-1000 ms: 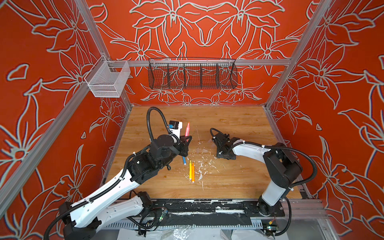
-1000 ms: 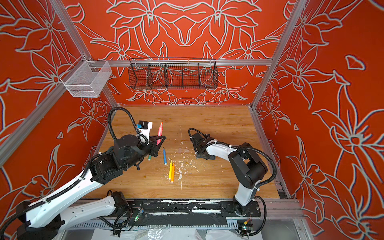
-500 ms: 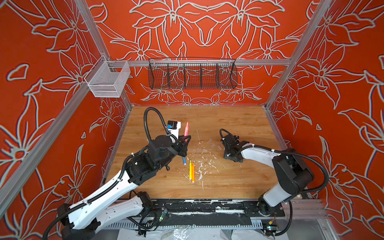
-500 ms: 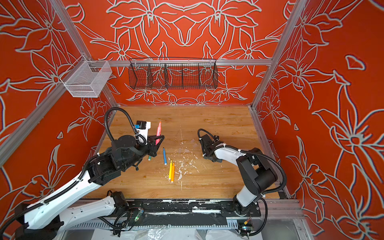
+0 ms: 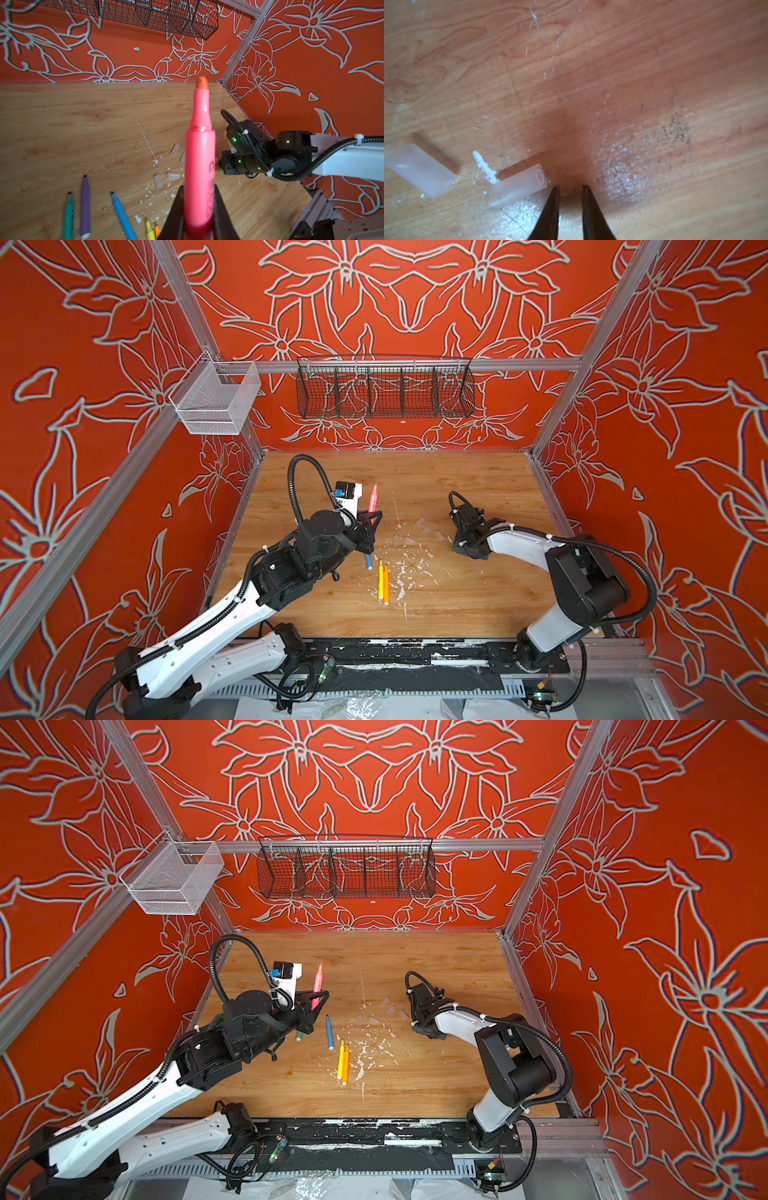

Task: Insert the pens into the pen caps
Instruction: 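Position the right gripper over a translucent pen cap while the left holds the marker, then close the right gripper on the upright translucent pen cap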

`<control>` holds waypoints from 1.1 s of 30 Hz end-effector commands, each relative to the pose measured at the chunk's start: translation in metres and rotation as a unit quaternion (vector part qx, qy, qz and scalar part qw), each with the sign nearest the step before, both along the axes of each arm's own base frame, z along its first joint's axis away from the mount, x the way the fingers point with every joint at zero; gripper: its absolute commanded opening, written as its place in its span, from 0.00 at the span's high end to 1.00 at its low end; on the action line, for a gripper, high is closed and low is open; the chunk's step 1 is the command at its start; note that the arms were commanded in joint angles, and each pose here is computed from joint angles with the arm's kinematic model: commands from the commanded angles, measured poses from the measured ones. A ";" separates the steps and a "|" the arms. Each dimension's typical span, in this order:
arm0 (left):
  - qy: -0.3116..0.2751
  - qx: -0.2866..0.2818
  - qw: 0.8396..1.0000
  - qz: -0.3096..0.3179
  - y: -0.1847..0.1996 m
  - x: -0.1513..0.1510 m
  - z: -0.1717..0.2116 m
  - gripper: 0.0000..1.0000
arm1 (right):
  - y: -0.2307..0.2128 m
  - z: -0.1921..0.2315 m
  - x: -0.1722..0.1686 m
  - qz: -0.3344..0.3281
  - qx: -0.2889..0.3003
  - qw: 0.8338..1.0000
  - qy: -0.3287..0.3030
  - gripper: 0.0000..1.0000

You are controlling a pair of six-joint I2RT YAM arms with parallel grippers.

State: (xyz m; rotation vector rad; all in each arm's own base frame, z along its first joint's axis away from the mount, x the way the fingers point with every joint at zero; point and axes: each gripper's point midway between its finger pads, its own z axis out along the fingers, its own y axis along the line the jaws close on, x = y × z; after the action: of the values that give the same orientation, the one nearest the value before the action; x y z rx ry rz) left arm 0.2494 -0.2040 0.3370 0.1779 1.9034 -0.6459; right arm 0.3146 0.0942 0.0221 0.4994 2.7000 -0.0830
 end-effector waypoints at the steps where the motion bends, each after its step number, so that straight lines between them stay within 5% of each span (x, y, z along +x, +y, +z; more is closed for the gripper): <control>1: -0.010 -0.006 1.000 -0.001 0.002 -0.001 0.003 1.00 | 0.008 -0.016 -0.006 0.016 0.014 0.999 0.048 0.81; 13: -0.022 -0.006 1.000 -0.009 0.002 -0.003 0.005 1.00 | 0.016 -0.002 0.015 0.012 0.014 0.999 0.034 0.80; 23: -0.031 -0.004 0.999 -0.040 -0.007 -0.008 0.006 1.00 | 0.026 0.053 0.019 0.018 0.071 0.996 -0.042 0.66; 33: -0.040 -0.012 0.997 -0.071 -0.015 -0.014 0.008 1.00 | 0.039 0.041 0.024 0.032 0.077 0.996 -0.015 0.61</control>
State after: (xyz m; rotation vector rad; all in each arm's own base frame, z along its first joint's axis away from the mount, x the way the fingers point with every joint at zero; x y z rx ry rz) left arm 0.2375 -0.2173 0.3313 0.3037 1.8725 -0.7131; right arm 0.3390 0.1268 0.0683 0.4621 2.6638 0.1462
